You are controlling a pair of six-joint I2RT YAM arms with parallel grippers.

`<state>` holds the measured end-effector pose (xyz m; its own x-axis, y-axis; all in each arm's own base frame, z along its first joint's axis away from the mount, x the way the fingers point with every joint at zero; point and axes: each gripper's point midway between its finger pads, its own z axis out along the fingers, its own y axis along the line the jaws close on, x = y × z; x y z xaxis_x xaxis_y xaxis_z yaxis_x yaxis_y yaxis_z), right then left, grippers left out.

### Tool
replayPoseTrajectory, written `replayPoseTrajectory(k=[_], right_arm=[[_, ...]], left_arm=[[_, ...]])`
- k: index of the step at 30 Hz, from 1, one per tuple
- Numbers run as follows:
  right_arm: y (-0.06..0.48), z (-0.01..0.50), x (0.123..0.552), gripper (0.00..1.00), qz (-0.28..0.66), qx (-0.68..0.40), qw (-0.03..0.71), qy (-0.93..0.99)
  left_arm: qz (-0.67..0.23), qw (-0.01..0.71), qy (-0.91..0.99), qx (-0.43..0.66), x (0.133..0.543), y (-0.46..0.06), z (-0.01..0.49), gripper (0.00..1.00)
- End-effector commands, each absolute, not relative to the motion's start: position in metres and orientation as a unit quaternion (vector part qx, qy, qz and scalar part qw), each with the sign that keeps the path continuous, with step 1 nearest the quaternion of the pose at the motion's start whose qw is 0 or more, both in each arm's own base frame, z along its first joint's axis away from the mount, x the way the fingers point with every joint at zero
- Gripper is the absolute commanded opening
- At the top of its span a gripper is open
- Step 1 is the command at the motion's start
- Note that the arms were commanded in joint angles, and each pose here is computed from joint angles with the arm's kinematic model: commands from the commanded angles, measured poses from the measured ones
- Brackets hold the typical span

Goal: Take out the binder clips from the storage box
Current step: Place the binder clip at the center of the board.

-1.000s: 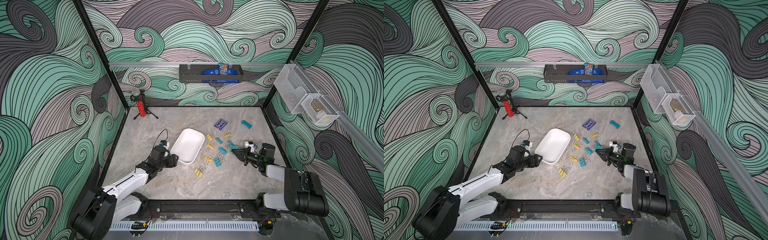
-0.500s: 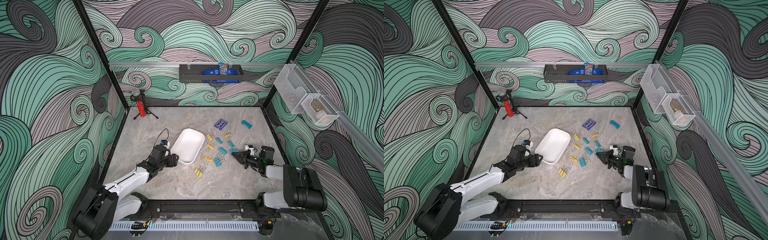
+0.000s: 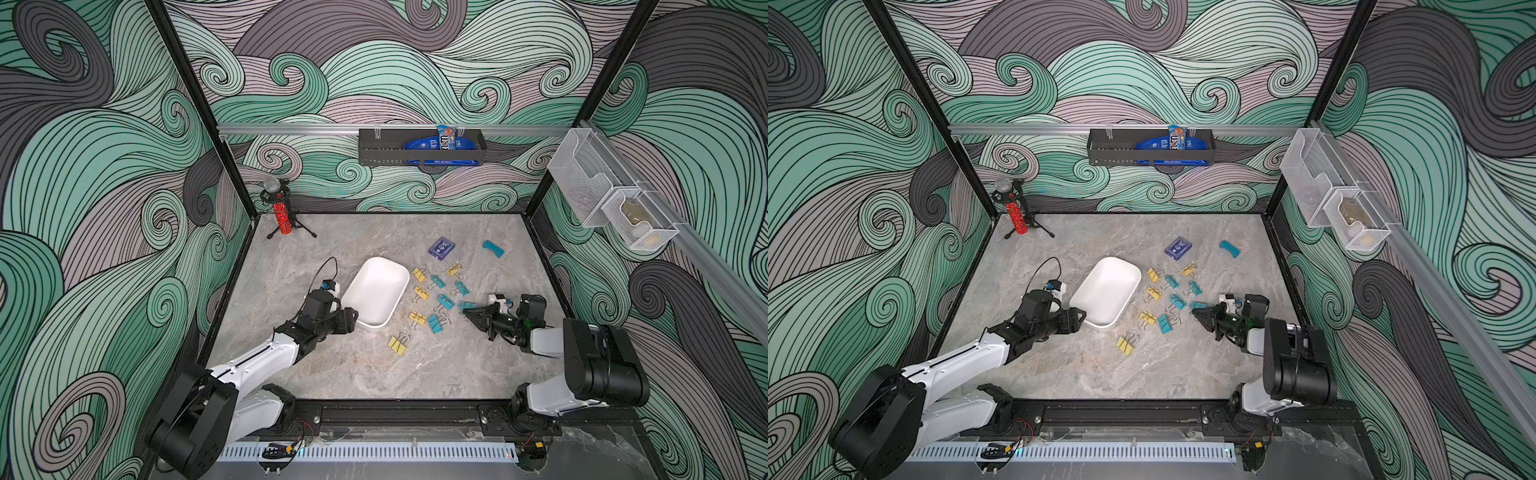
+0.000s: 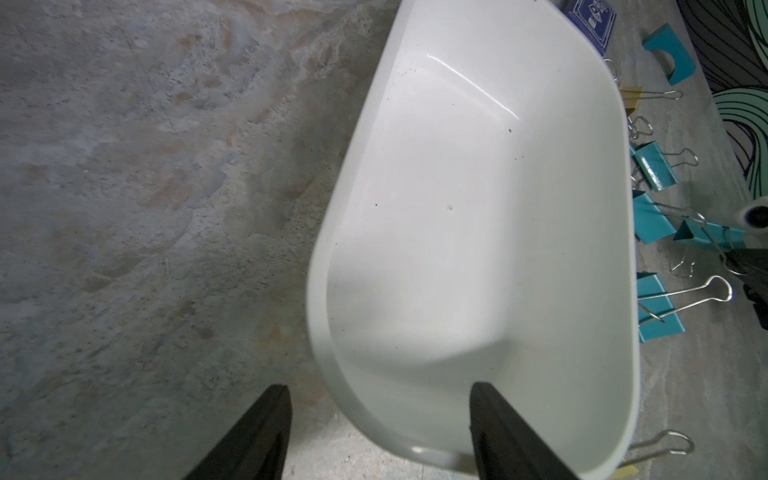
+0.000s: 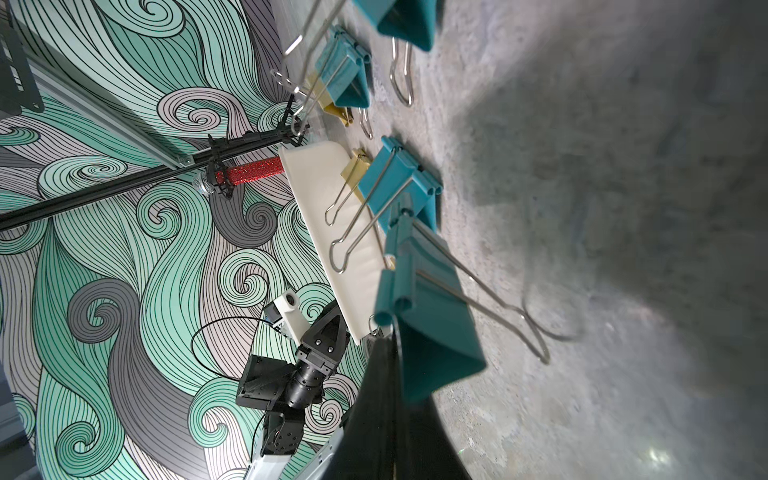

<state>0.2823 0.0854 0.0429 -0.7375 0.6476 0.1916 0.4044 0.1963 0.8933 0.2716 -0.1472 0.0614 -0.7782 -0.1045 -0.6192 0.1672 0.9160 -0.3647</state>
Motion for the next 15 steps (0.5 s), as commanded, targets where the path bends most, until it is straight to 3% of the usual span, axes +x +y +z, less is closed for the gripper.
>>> replayPoseTrajectory(k=[1, 15], right_arm=[[0.0819, 0.0389, 0.2844, 0.00, 0.527, 0.342, 0.117, 0.769], [0.0721, 0.0335, 0.2860, 0.15, 0.515, 0.351, 0.122, 0.773]], left_arm=[[-0.203, 0.330, 0.922, 0.026, 0.2733, -0.1499, 0.0633, 0.70], [-0.205, 0.334, 0.920, 0.028, 0.2731, -0.1503, 0.0640, 0.70]])
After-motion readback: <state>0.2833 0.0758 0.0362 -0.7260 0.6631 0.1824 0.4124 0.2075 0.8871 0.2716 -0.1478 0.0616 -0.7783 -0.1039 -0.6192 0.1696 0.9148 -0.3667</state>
